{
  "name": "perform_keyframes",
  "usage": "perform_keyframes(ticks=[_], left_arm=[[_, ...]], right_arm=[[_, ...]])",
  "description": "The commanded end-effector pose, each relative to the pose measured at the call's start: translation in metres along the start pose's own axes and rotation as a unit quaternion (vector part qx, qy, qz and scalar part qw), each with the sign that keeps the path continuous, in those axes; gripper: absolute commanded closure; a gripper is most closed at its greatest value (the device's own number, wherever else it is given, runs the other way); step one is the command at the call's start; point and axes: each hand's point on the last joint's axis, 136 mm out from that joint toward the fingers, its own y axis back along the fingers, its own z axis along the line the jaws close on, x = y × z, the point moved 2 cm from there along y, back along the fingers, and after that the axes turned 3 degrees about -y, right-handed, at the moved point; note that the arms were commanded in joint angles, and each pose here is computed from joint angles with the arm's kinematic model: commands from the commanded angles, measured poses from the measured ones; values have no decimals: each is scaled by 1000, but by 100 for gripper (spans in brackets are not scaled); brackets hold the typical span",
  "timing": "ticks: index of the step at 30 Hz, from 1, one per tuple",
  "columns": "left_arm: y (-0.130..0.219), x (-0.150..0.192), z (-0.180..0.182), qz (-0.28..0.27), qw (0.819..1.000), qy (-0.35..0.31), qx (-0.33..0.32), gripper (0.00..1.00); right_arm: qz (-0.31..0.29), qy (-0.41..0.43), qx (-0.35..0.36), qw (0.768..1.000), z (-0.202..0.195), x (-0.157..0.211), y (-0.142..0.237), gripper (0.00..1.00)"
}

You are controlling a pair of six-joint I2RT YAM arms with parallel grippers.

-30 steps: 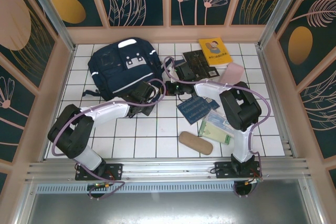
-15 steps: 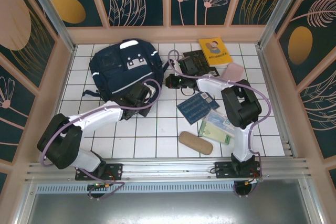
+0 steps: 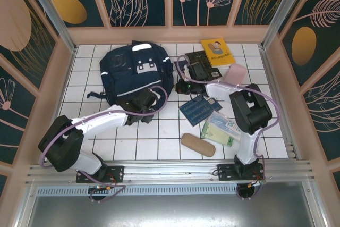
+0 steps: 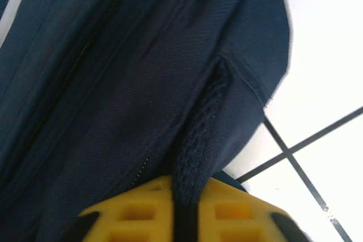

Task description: Pack books, pencil case, and school supplies into a backpack

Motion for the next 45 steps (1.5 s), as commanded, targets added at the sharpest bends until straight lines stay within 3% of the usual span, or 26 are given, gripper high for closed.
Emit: perform_keyframes(ticks=[1,3,6,12,22,24,26,29,32,45], left_arm=[[12,5,40,0,994,31,-106,60],[18,1,42,-12,994,42,-99,43],[27,-9,32,-19,997,47,-58,35],[36,-27,15,-47,998,35,8,31],[-3,-58,-3,-49,998,3,29,34],[-11,-59,-2,-45,999,0,22,37],[-20,-56,1,-36,999,-4,4,47],[-29,-51,6,-22,1000,-6,-21,77],[-29,-47,10,-19,999,-6,-33,100],[-16,-28,23,-12,998,11,-59,100]], right_arm=[[-30,-2,13,999,3,1,18,100],[-19,3,-4,1000,14,10,17,100],[1,25,-30,999,43,25,11,100],[17,18,-89,996,71,29,10,100],[36,2,-136,990,82,35,8,100],[36,0,-139,990,82,34,9,100],[35,-3,-142,989,82,34,9,100],[32,-7,-142,989,79,32,9,100],[25,-8,-126,992,71,31,9,100],[-28,-14,-31,999,32,15,9,100]])
